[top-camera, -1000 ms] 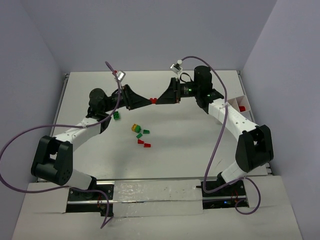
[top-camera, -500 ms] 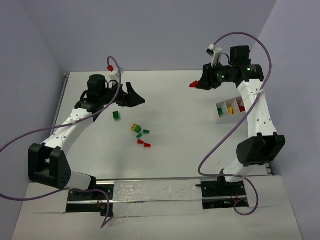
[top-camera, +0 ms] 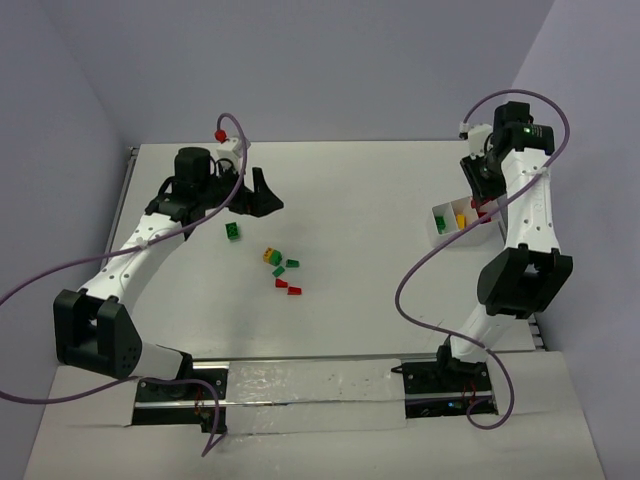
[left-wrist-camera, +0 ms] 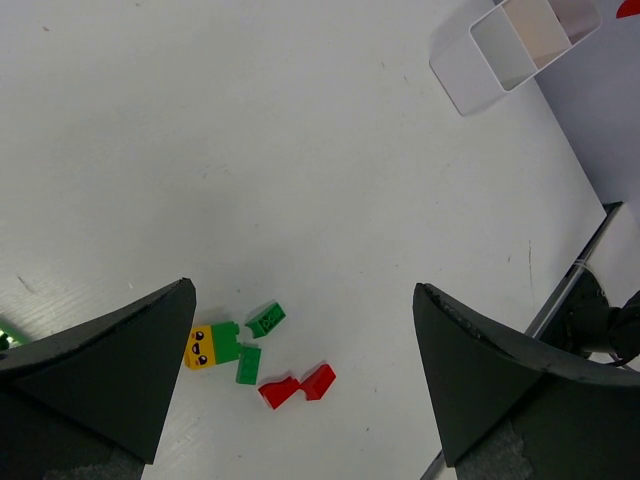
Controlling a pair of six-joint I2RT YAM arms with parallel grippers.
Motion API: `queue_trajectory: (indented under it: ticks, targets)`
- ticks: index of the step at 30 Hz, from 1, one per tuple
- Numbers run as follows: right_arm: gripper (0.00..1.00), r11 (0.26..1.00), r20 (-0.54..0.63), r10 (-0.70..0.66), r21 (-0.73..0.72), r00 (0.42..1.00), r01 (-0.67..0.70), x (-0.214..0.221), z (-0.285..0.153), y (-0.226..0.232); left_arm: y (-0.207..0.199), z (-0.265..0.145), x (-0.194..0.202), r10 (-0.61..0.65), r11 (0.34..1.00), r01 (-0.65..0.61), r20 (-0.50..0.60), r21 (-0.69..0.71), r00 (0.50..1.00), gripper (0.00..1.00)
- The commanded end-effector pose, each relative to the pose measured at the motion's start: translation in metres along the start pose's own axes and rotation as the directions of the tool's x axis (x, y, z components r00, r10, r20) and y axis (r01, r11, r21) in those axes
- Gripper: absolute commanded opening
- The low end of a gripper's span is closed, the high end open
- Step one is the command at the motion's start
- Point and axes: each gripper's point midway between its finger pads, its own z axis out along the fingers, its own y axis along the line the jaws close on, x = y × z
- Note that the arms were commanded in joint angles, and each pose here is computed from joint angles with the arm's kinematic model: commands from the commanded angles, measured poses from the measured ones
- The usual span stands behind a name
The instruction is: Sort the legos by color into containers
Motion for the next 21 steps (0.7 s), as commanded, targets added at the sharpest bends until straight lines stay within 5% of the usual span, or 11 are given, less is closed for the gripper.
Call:
queue_trajectory:
  ticks: [1, 21]
  targets:
    - [0.0, 0.993, -0.05, 0.009, 0.115, 0.999, -0.003, -0.002, -0.002, -0.026, -0.005, -0.005, -0.016, 0.053, 0.999, -0.053, 0.02, -0.001, 0.998, 0.99]
    - [0.04, 0.985, -0.059, 0.06, 0.163, 0.996, -0.049, -0.033, 0.049, -0.055, -0.001, -0.003, -0.021, 0.068, 0.998, -0.067, 0.011, -0.018, 0.998, 0.99]
